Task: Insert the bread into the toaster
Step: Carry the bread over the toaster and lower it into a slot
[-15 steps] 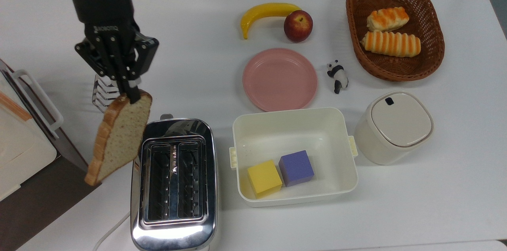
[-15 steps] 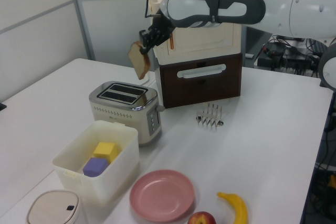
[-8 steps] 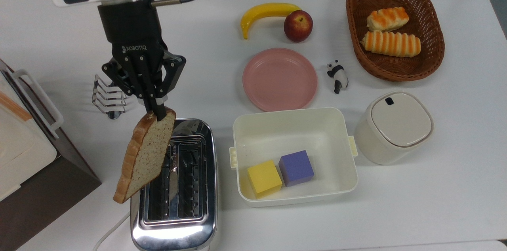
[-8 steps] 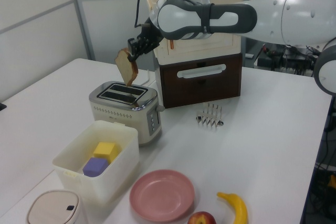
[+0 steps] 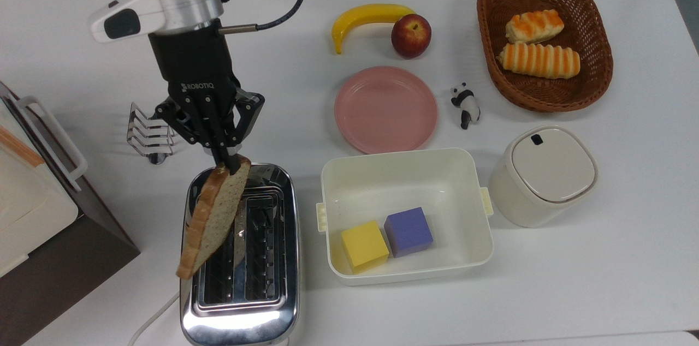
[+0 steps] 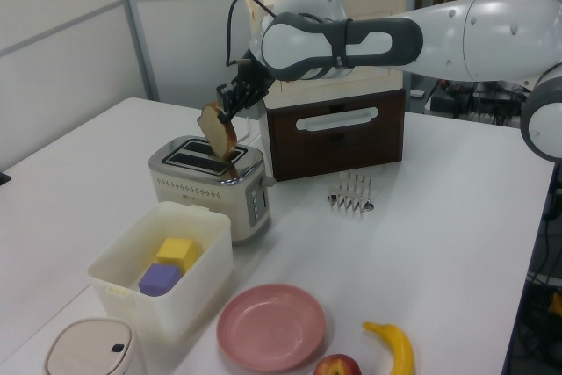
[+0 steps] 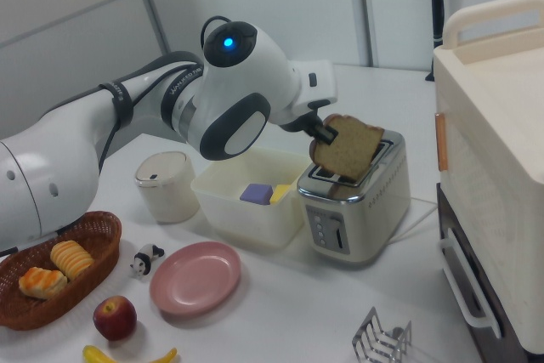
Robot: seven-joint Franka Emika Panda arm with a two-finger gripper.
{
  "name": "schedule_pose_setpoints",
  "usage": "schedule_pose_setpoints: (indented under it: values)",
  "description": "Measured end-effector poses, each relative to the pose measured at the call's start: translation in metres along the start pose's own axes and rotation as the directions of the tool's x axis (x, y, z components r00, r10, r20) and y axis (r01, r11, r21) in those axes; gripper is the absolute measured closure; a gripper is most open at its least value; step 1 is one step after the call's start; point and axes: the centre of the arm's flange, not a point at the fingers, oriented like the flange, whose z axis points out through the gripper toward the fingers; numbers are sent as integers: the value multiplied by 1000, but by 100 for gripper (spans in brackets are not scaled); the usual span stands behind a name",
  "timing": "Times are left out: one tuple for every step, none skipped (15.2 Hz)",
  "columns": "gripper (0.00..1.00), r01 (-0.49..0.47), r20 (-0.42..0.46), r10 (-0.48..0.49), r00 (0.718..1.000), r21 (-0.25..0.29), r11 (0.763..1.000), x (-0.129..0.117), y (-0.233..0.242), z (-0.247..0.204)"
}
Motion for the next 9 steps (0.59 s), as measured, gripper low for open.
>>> schedule_pose_setpoints:
  values:
    - [93, 11, 30, -12, 999, 2, 1000, -3, 0, 2]
    - [93, 17, 48, -17, 999, 5, 1000, -5, -1, 4]
    - [93, 20, 56, -20, 998, 6, 1000, -6, -2, 4]
    - [93, 23, 63, -23, 998, 7, 1000, -6, -2, 3]
    - [93, 28, 73, -29, 997, 9, 1000, -7, -2, 4]
    - [93, 33, 81, -33, 996, 10, 999, -8, -2, 4]
    - [93, 34, 82, -35, 996, 10, 999, -8, -2, 4]
    - [93, 35, 82, -35, 996, 10, 999, -8, -2, 4]
    - [93, 34, 82, -35, 996, 11, 999, -8, -2, 4]
